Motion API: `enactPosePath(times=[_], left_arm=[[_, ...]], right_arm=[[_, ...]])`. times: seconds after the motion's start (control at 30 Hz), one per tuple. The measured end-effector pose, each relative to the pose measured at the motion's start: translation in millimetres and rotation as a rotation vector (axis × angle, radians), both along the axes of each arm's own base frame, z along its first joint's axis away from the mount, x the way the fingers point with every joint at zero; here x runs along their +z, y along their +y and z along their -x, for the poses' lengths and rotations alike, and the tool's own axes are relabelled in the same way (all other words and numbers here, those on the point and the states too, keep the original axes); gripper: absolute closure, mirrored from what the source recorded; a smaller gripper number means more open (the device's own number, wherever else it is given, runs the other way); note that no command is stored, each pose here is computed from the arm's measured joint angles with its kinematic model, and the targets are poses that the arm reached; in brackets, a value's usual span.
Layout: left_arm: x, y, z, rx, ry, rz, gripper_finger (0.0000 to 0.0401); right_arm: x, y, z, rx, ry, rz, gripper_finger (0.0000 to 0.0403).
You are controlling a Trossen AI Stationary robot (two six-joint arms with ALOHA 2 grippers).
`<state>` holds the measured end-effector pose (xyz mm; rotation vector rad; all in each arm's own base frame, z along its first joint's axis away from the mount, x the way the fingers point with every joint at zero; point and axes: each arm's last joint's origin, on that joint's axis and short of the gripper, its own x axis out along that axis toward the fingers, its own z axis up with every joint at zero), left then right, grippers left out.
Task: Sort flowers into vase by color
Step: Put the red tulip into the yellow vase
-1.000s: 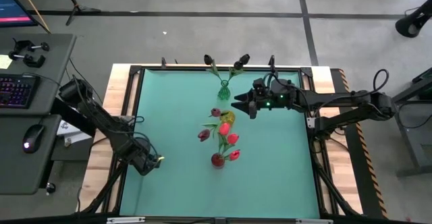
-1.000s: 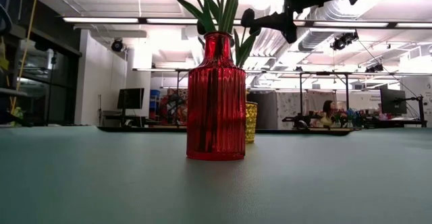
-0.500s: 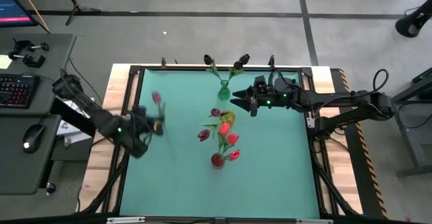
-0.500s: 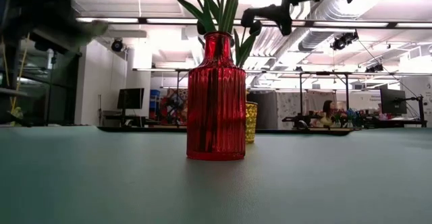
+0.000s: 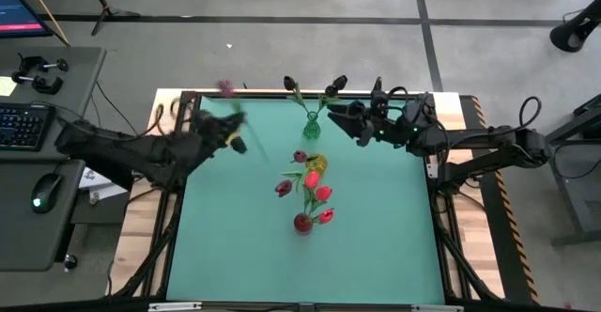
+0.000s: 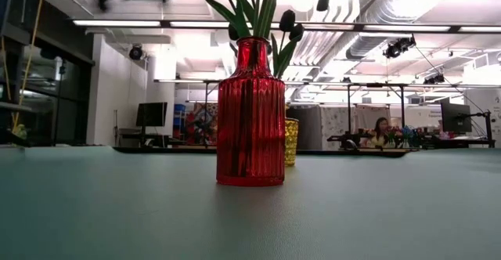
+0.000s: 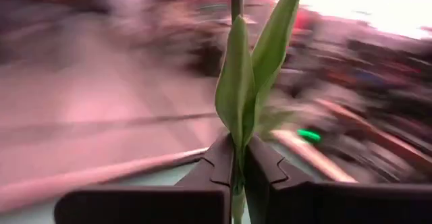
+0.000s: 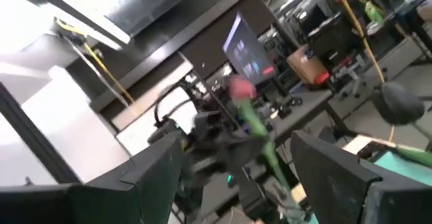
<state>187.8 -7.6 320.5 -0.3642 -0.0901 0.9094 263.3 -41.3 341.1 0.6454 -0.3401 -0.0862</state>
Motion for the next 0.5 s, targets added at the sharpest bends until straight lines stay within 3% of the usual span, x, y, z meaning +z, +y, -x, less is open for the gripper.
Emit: enactPosePath(times=[0.07,0.13,0.23,0.37,0.5], left_arm=[[12.1,4.5,-17.0,-0.202,-0.002,-0.158,0.0401],[16.4,14.4,-25.6,-0.212,0.011,-0.265,0.0401],[10.0,42.4,-32.6,-0.147,0.035,-0.262,0.0401],[2.9,76.1,-51.2,-0.414,-0.115,-0.245,0.0401],[-14.0,103.0,-74.9,-0.487,-0.229,-0.253,0.0401]], right_arm=[[0.6,-0.2,0.4,-0.012,-0.005,0.000,0.0137],[0.5,-0.2,0.5,-0.011,-0.003,-0.005,0.0137],[1.1,0.5,0.9,-0.003,-0.008,-0.010,0.0137],[1.0,2.9,0.5,0.017,-0.005,-0.002,0.0137],[1.0,2.9,0.5,0.018,-0.005,-0.002,0.0137]])
